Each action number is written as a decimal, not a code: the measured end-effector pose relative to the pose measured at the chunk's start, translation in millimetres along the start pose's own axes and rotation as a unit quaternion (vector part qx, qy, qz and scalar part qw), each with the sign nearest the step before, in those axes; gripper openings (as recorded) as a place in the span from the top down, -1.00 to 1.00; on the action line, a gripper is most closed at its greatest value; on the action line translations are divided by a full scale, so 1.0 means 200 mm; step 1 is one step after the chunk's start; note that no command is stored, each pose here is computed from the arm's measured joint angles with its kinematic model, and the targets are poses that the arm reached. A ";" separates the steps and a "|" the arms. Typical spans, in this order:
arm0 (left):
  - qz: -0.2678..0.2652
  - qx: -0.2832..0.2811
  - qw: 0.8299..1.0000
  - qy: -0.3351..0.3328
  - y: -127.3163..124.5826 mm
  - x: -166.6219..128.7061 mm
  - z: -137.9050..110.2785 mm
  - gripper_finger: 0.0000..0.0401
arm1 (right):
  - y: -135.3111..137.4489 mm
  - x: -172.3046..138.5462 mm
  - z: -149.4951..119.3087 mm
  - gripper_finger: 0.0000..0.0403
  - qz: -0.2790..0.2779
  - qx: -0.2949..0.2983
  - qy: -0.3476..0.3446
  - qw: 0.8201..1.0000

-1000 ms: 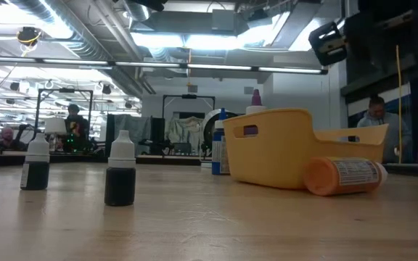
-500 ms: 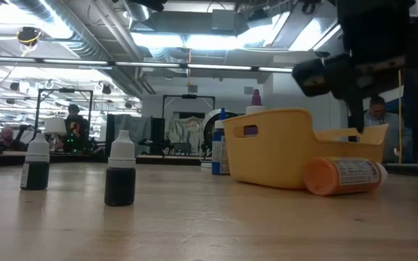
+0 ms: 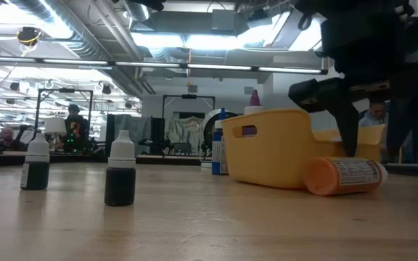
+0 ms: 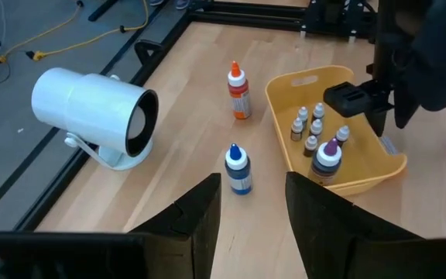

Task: Pick & Place food coloring
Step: Put the large yellow food coloring bottle into the yellow bin

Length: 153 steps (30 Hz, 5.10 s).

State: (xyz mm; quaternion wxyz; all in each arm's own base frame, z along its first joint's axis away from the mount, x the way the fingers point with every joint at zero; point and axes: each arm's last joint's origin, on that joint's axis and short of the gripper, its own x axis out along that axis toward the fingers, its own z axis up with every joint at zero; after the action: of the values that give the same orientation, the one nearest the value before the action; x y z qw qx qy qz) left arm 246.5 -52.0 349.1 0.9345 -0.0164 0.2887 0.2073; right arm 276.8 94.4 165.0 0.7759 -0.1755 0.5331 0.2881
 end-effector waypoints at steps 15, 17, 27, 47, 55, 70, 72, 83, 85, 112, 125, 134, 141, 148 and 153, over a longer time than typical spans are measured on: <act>0.000 0.000 1.000 0.000 0.00 0.00 0.00 0.30 | 0.00 0.06 0.00 0.16 0.022 0.013 0.005 1.000; 0.000 0.000 1.000 0.000 0.00 0.00 0.00 0.30 | -0.01 0.07 0.00 0.16 0.022 0.012 0.003 1.000; -0.004 0.001 1.000 0.002 0.00 0.00 0.00 0.30 | 0.01 0.07 0.01 -0.03 0.069 0.030 -0.019 0.997; -0.008 -0.013 1.000 0.002 0.00 0.00 0.00 0.30 | -0.01 0.18 0.03 -0.20 0.045 0.002 -0.018 0.999; -0.009 -0.014 1.000 0.002 0.00 0.00 0.00 0.30 | -0.02 0.22 0.03 0.07 0.044 0.004 -0.009 0.999; -0.008 -0.014 1.000 0.001 0.00 0.00 0.00 0.30 | 0.00 0.15 0.01 0.21 0.022 0.018 0.008 1.000; -0.008 -0.014 1.000 0.001 0.00 0.00 0.00 0.30 | 0.00 0.14 0.01 0.22 0.022 0.018 0.008 1.000; -0.008 -0.012 1.000 0.001 0.00 0.00 0.00 0.30 | 0.02 -0.08 0.04 0.29 -0.001 0.025 -0.047 0.999; -0.009 -0.012 1.000 0.001 0.00 0.00 0.00 0.30 | 0.04 -0.15 0.02 0.29 -0.018 0.036 -0.051 0.998; -0.170 -0.093 0.981 0.028 -0.04 0.21 0.07 0.11 | -0.17 -0.69 0.23 0.29 -0.200 -0.007 0.153 0.968; -0.162 -0.110 0.981 -0.009 0.05 0.26 0.13 -0.31 | -0.24 -0.63 0.32 0.29 -0.198 -0.109 0.197 0.954; -0.244 -0.097 0.965 -0.017 0.16 0.31 0.18 -0.32 | -0.21 -0.64 0.34 0.29 -0.213 -0.277 0.256 0.901; -0.281 -0.075 0.957 -0.018 0.28 0.34 0.19 -0.32 | -0.15 -0.68 0.43 0.29 -0.265 -0.313 0.189 0.892; -0.312 -0.037 0.949 -0.024 0.37 0.36 0.19 -0.32 | -0.03 -0.83 0.49 0.29 -0.269 -0.410 0.056 0.870; -0.409 -0.020 0.912 -0.033 0.42 0.36 0.20 -0.32 | 0.02 -0.89 0.55 0.28 -0.279 -0.454 -0.032 0.845</act>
State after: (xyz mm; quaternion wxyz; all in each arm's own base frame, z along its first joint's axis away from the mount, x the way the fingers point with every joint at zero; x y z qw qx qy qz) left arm 287.6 57.6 350.0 0.9461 -0.1449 0.2218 -0.1864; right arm 306.7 115.0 371.6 0.6733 -0.6404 0.2465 0.2752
